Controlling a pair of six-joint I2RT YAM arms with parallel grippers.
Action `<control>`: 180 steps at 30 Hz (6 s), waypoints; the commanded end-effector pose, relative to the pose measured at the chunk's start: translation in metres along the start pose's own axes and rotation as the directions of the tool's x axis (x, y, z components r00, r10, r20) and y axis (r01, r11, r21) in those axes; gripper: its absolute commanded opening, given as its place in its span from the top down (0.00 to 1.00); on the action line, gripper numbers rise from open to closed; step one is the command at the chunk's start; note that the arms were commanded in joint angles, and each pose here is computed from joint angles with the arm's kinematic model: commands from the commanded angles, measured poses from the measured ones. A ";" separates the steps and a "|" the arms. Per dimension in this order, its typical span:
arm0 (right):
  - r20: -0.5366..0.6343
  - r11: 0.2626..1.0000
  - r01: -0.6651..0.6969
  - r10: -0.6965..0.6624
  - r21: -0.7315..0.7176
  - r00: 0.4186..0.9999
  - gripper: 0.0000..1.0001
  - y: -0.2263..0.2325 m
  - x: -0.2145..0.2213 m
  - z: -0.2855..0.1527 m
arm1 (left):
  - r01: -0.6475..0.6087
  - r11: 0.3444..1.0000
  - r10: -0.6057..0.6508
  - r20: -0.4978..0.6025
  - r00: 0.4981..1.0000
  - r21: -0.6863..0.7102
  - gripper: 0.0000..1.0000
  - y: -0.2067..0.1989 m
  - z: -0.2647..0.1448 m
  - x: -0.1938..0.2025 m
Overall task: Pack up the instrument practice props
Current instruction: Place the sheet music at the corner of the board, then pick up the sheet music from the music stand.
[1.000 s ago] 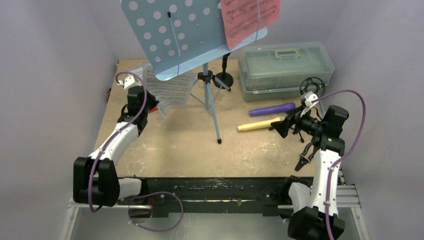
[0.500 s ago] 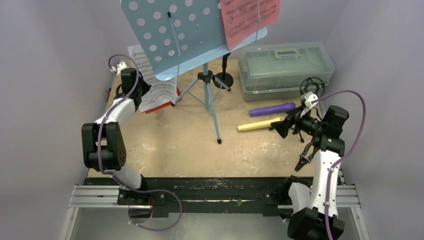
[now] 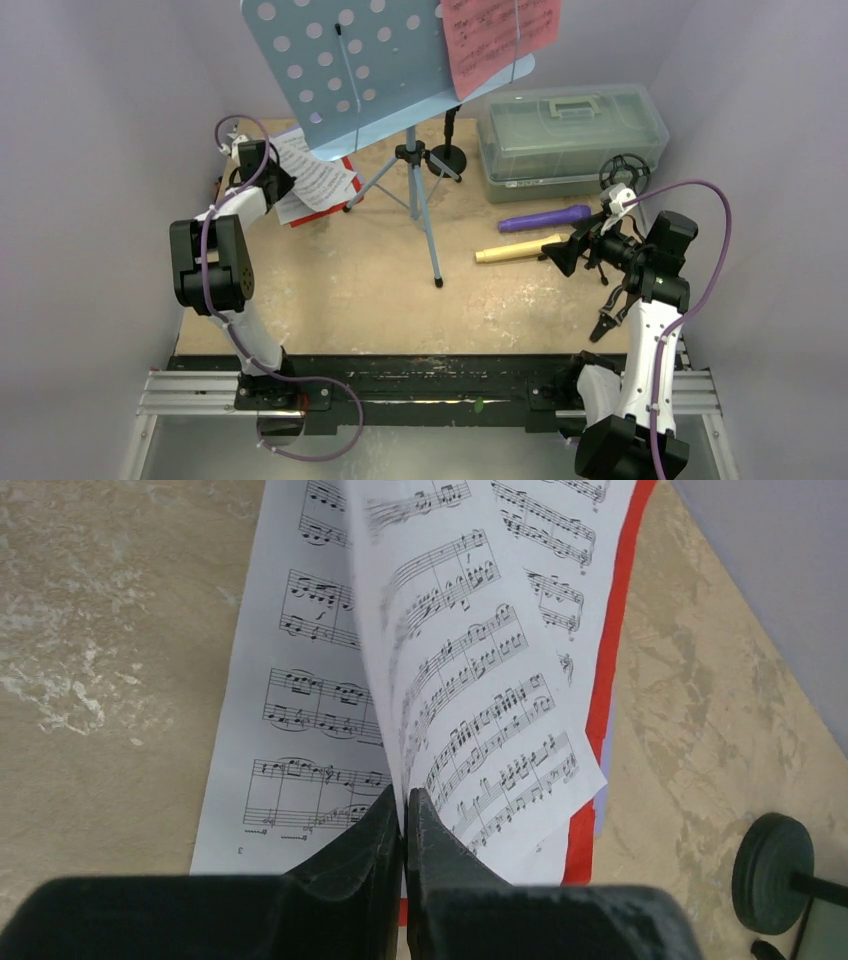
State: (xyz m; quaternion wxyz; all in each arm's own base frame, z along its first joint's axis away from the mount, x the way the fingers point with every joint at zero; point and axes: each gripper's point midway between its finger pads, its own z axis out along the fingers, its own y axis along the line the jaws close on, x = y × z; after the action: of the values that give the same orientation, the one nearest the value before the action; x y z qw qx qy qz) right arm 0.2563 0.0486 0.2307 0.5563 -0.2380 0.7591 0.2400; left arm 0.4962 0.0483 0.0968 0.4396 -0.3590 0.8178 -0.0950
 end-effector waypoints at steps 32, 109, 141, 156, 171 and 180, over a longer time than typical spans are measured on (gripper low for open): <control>-0.004 1.000 0.017 -0.017 0.011 1.000 0.01 -0.002 0.002 -0.001 | -0.098 0.932 0.163 -0.163 0.973 0.348 1.00 -0.034 0.016 0.005; 0.615 0.882 0.394 -0.165 -0.257 0.771 0.01 -0.024 -0.383 0.057 | -0.451 0.816 0.423 0.158 0.892 0.361 0.01 -0.039 -0.218 0.050; 0.644 0.862 0.338 -0.018 -0.378 0.765 0.15 0.003 -0.405 0.081 | -0.419 0.835 0.386 0.165 0.908 0.357 0.01 -0.033 -0.215 0.040; 0.655 0.863 0.357 -0.040 -0.357 0.754 0.55 0.015 -0.412 0.066 | -0.417 0.827 0.382 0.167 0.909 0.377 0.02 -0.036 -0.217 0.041; 0.725 0.938 0.324 -0.139 -0.122 0.674 1.00 -0.006 -0.450 0.036 | -0.414 0.825 0.379 0.167 0.910 0.384 0.02 -0.037 -0.218 0.042; 0.805 0.953 0.295 -0.229 0.071 0.547 1.00 -0.011 -0.488 -0.005 | -0.415 0.824 0.377 0.174 0.910 0.385 0.02 -0.037 -0.219 0.041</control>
State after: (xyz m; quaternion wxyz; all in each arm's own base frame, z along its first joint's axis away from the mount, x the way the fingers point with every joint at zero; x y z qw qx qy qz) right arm 0.4342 0.0928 0.6418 0.8034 -0.2474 0.4369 0.3201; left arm 0.3234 -0.0414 0.1982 0.5222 -0.0868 0.8353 -0.1485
